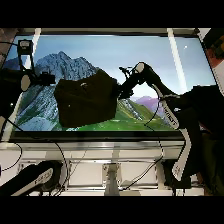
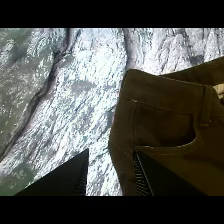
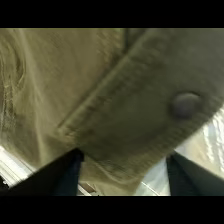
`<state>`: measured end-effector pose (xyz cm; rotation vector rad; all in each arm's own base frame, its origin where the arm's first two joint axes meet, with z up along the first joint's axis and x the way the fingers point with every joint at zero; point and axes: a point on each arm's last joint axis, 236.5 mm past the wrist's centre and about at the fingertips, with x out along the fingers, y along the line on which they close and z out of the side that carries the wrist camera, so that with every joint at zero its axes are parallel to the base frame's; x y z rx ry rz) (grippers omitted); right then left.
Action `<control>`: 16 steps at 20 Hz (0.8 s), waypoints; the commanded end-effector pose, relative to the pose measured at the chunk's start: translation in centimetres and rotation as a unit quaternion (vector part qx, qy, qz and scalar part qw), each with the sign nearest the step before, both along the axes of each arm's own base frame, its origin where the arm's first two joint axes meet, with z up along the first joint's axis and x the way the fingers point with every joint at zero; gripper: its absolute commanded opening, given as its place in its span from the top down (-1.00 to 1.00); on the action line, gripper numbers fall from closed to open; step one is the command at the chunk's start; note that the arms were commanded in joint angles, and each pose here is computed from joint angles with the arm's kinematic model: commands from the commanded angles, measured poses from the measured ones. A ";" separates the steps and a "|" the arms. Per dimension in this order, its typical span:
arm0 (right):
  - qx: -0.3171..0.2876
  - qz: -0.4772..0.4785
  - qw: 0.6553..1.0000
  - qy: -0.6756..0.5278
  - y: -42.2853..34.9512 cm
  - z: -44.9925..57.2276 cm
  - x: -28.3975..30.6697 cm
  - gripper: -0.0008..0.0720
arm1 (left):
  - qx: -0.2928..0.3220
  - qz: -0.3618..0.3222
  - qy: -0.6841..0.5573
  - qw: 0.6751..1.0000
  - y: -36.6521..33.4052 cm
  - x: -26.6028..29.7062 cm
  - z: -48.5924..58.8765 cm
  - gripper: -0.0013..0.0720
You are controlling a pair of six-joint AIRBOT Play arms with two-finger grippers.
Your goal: Fold the clothes and pants, and hang the long-sleeved shirts on hangers.
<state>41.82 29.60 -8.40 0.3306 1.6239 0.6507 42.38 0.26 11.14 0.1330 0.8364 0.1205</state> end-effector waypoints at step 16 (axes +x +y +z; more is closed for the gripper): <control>-0.083 -0.156 0.952 -0.251 -15.3 6.6 17.3 0.92 | -0.103 -0.112 0.116 0.982 -7.2 -3.8 -6.0 0.90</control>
